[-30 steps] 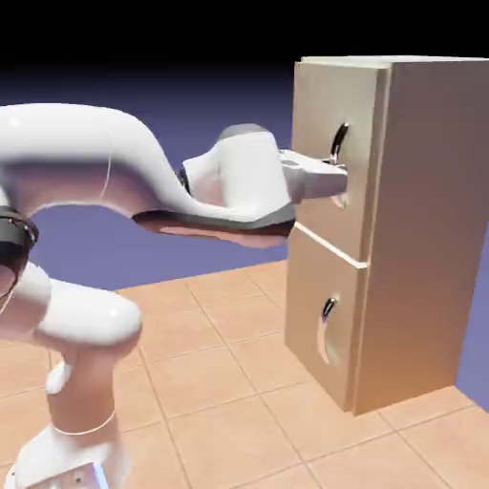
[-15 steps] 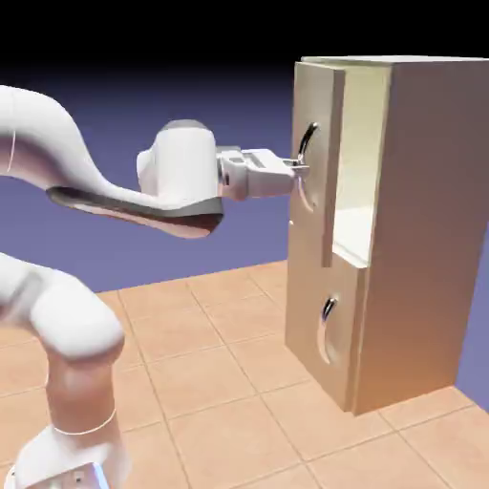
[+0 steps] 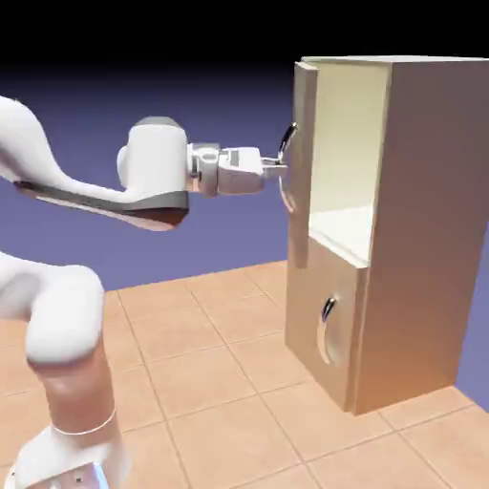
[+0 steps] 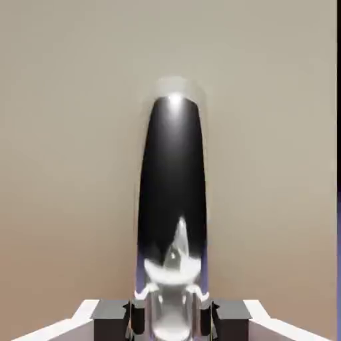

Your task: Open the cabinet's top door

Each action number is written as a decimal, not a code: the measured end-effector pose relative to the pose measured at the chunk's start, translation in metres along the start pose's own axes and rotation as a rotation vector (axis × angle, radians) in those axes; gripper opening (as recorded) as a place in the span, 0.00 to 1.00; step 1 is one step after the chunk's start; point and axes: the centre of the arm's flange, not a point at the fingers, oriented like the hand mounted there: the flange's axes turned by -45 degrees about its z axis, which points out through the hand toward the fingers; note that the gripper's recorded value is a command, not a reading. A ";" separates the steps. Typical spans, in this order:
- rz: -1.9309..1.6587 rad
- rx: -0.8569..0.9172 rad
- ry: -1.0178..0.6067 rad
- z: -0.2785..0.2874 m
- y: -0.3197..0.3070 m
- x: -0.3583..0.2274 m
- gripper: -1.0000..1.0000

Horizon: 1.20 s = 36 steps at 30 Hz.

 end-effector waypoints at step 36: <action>0.001 -0.906 0.000 -0.117 -0.198 0.000 0.00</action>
